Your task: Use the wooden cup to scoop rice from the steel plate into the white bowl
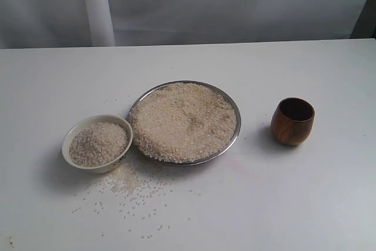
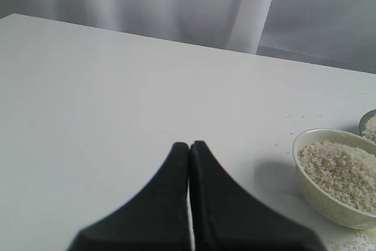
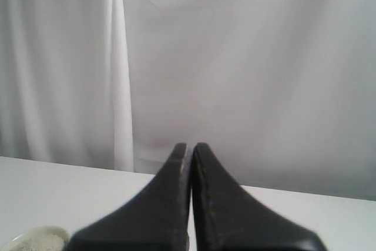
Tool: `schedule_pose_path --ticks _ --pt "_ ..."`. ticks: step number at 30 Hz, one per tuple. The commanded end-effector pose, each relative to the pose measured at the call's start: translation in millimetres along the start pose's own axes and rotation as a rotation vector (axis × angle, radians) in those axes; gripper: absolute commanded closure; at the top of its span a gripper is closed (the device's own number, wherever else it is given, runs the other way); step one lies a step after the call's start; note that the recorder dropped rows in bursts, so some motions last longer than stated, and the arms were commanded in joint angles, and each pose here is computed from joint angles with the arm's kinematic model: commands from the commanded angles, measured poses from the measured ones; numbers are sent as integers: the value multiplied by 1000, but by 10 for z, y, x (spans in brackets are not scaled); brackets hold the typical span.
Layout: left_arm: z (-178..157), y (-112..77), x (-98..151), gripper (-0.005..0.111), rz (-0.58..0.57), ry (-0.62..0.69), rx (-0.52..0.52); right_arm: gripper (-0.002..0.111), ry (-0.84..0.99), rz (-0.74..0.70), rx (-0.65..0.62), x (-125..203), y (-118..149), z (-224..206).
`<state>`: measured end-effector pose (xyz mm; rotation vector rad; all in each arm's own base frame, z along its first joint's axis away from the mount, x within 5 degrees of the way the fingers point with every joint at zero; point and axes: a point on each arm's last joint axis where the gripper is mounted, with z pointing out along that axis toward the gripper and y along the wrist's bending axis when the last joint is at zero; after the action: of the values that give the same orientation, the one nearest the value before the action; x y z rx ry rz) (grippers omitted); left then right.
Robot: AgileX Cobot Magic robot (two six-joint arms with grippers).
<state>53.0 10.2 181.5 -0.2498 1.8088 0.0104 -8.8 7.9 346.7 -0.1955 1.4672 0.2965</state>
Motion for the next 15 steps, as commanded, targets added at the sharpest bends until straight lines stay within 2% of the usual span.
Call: schedule_pose_path --ticks 1,7,15 --pt "-5 -7 -17 107 -6 -10 9 108 -4 -32 16 -7 -13 -13" --pt "-5 -7 -17 107 -6 -10 9 108 -87 -19 42 176 -71 162" --pt "-5 -7 -17 107 -6 -10 9 108 -170 -13 106 905 -208 448"
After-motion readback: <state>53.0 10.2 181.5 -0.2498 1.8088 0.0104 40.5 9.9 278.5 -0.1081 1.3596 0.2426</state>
